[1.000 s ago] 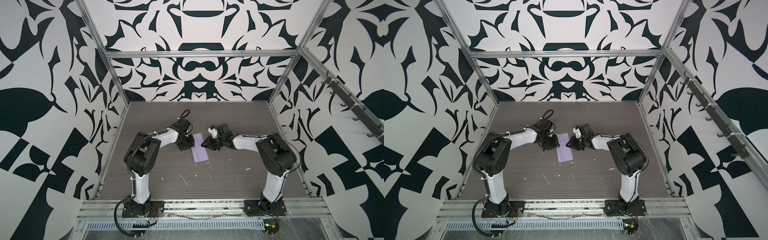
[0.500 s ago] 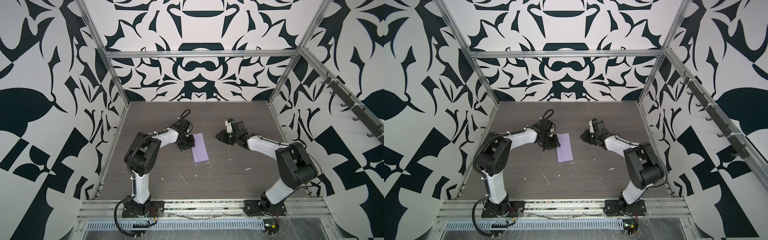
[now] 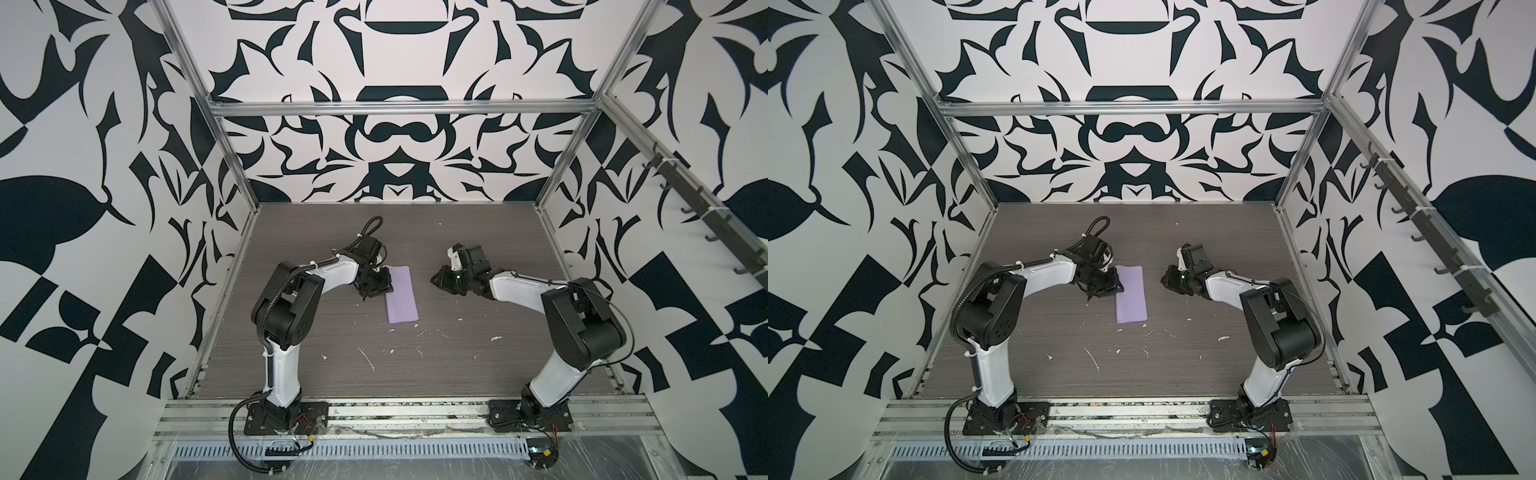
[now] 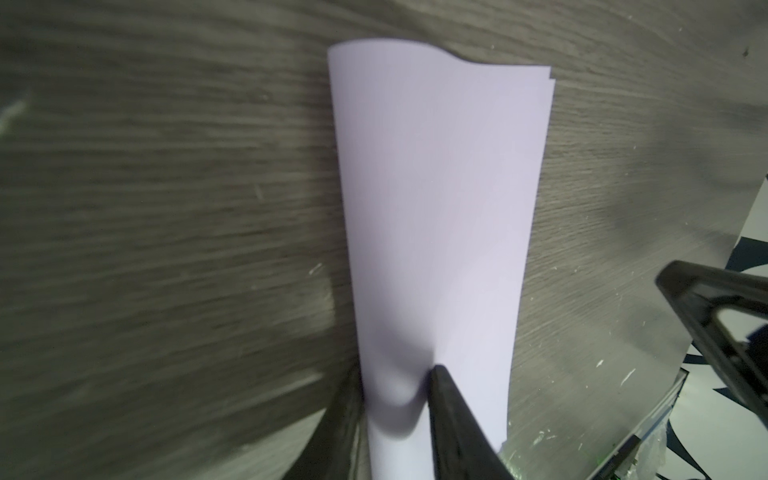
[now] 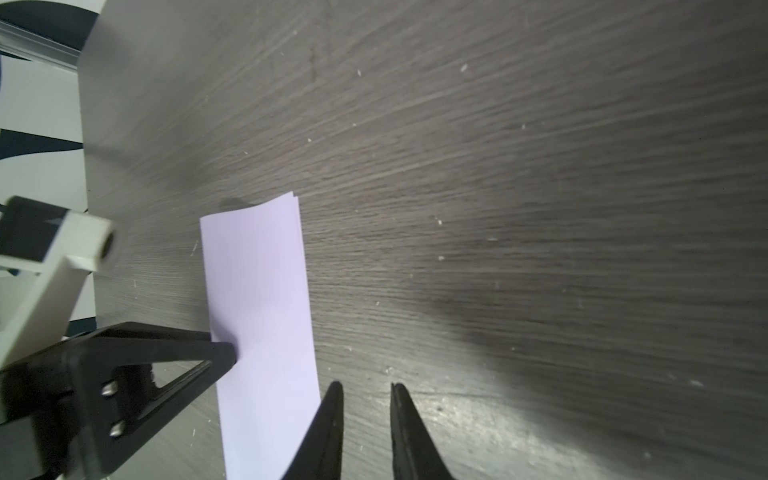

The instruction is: Fold a paper plane with a square sheet of paper (pick it up from the middle)

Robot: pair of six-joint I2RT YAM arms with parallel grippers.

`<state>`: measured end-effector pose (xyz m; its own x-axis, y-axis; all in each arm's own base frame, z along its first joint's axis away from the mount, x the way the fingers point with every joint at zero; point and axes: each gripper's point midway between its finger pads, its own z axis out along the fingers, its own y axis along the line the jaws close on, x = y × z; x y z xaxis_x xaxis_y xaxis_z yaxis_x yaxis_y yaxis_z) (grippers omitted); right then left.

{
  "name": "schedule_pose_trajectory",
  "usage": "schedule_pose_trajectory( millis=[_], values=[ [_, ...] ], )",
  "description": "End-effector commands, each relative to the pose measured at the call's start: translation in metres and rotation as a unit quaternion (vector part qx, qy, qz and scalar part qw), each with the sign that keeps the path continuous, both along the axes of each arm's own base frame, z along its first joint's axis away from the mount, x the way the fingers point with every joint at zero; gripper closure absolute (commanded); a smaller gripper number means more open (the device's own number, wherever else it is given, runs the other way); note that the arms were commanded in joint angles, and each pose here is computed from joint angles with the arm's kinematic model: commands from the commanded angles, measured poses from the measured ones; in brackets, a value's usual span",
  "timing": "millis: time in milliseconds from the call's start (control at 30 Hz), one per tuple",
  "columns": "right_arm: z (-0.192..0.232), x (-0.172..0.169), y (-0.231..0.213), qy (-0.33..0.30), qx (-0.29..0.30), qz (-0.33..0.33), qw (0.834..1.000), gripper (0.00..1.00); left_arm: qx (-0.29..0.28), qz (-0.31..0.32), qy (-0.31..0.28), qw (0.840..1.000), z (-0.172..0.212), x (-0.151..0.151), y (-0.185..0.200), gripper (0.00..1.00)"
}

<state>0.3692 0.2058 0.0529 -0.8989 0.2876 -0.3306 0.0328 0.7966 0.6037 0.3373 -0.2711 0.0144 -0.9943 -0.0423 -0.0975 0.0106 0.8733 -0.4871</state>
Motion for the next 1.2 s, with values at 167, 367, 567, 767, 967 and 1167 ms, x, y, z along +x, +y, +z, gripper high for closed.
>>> schedule_pose_trajectory(
  millis=[167, 367, 567, 767, 967, 1167],
  values=[
    [0.012, 0.008, 0.013, -0.012, 0.016, 0.021, 1.0, 0.75, 0.145, -0.026, 0.116, 0.982, -0.083, -0.064, 0.061, 0.67],
    [0.012, 0.007, 0.014, -0.011, 0.019, 0.023, 0.999, 0.75, 0.155, -0.025, 0.115, 0.981, -0.084, -0.061, 0.063, 0.67],
    [0.016, 0.006, 0.021, -0.011, 0.034, 0.039, 0.999, 0.75, 0.155, -0.026, 0.118, 0.98, -0.086, -0.061, 0.063, 0.67],
    [0.024, 0.002, 0.046, -0.01, 0.069, 0.08, 0.994, 0.75, 0.155, -0.028, 0.121, 0.98, -0.087, -0.062, 0.063, 0.67],
    [0.022, -0.001, 0.069, -0.001, 0.085, 0.106, 0.991, 0.75, 0.16, -0.023, 0.13, 0.978, -0.09, -0.064, 0.064, 0.66],
    [0.018, -0.003, 0.077, 0.007, 0.096, 0.11, 0.989, 0.75, 0.165, -0.012, 0.14, 0.976, -0.09, -0.065, 0.065, 0.65]
  ],
)
